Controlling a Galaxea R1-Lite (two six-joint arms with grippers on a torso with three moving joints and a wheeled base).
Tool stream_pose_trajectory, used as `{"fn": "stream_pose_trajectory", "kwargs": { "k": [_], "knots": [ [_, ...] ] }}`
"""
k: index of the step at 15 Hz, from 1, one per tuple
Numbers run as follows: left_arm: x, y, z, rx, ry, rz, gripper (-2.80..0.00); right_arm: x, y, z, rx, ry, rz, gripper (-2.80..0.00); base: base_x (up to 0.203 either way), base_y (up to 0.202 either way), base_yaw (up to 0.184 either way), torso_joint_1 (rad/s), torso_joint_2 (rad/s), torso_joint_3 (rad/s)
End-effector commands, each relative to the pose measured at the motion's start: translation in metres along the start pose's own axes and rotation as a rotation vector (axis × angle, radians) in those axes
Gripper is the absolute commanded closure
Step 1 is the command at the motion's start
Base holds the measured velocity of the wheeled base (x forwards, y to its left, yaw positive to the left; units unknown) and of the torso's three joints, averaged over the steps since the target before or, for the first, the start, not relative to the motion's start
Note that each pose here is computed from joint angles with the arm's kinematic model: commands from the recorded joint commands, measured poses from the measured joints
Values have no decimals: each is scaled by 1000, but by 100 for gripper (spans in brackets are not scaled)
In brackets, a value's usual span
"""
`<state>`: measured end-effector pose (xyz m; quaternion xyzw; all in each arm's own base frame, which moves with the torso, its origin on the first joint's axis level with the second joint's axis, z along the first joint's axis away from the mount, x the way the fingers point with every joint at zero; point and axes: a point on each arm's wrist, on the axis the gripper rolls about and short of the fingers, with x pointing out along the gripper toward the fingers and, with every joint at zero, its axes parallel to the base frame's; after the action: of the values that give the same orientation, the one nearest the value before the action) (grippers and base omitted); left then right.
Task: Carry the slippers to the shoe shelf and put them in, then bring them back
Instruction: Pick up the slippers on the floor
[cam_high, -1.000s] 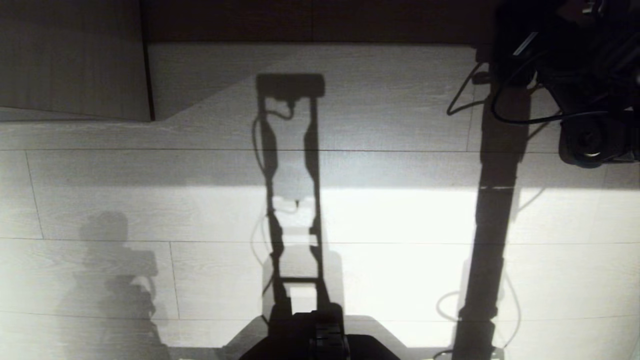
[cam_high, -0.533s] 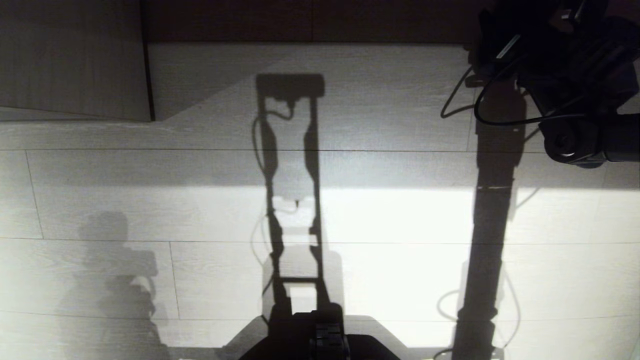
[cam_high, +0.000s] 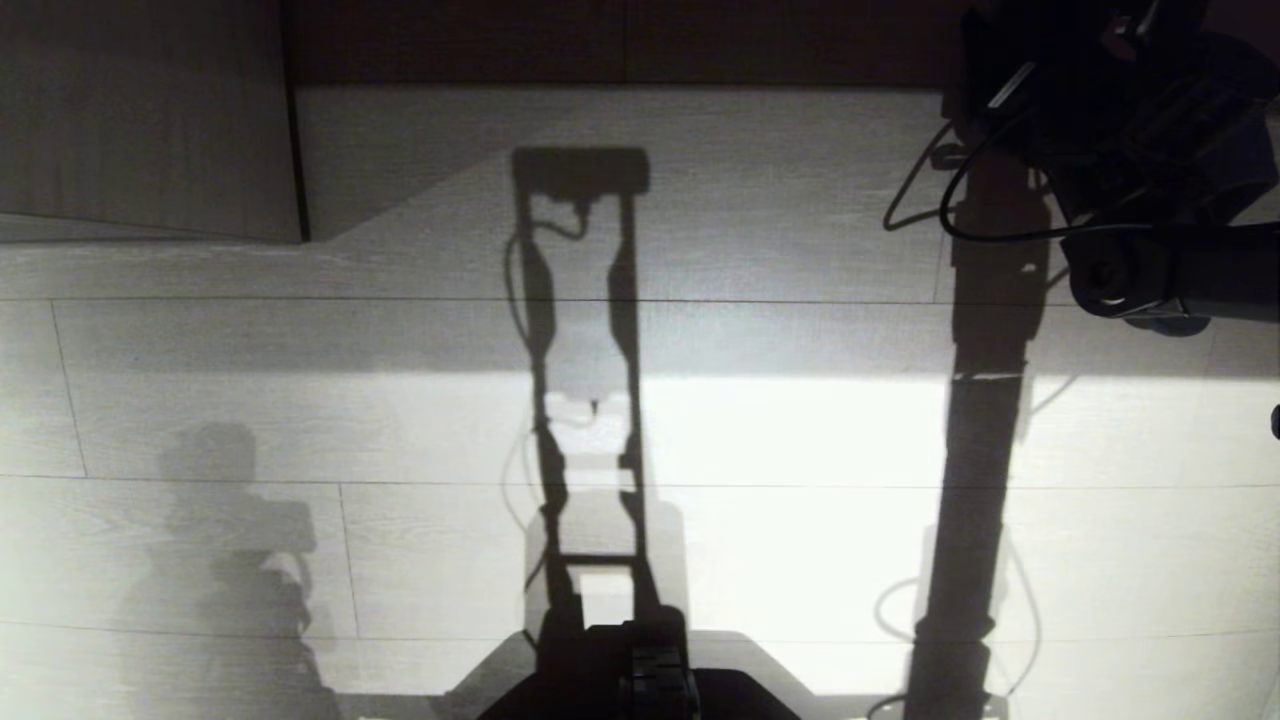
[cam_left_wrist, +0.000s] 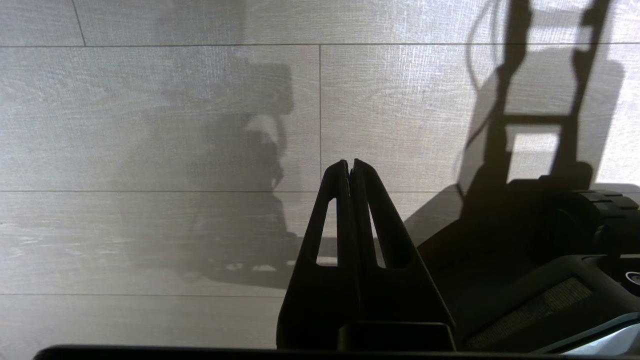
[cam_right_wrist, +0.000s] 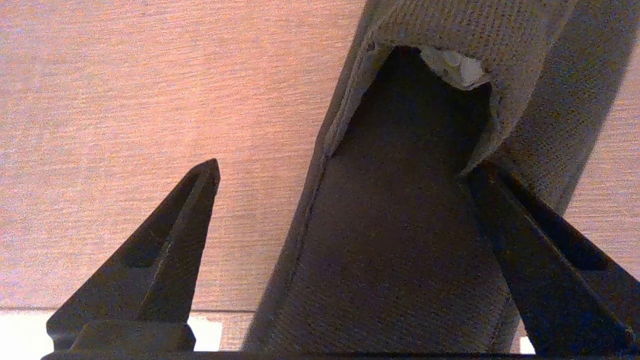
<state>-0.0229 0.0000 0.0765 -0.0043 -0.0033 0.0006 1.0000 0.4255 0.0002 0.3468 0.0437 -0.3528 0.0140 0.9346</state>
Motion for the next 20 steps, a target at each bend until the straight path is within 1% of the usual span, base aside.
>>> {"fn": "stream_pose_trajectory", "kwargs": {
  "k": [1, 2, 5, 9, 14, 15, 18, 20],
  "knots": [
    [0, 0, 0, -1, -1, 0, 0, 0, -5, 16, -18, -34, -36, -280, 0, 0, 0, 0, 0, 0],
    [0, 0, 0, -1, 0, 0, 0, -1, -10, 26, -29, -47, -53, -280, 0, 0, 0, 0, 0, 0],
    [0, 0, 0, -1, -1, 0, 0, -6, -17, 30, -43, -32, -69, -280, 0, 0, 0, 0, 0, 0],
    [0, 0, 0, -1, -1, 0, 0, -17, -25, 47, -62, -9, -91, -280, 0, 0, 0, 0, 0, 0],
    [0, 0, 0, -1, -1, 0, 0, -23, -33, 57, -82, 15, -108, -280, 0, 0, 0, 0, 0, 0],
    [0, 0, 0, -1, 0, 0, 0, -24, -39, 58, -93, 16, -118, -280, 0, 0, 0, 0, 0, 0],
    [0, 0, 0, -1, -1, 0, 0, -26, -37, 57, -87, 35, -116, -280, 0, 0, 0, 0, 0, 0],
    [0, 0, 0, -1, -1, 0, 0, -29, -27, 54, -62, 76, -99, -280, 0, 0, 0, 0, 0, 0]
  ]
}}
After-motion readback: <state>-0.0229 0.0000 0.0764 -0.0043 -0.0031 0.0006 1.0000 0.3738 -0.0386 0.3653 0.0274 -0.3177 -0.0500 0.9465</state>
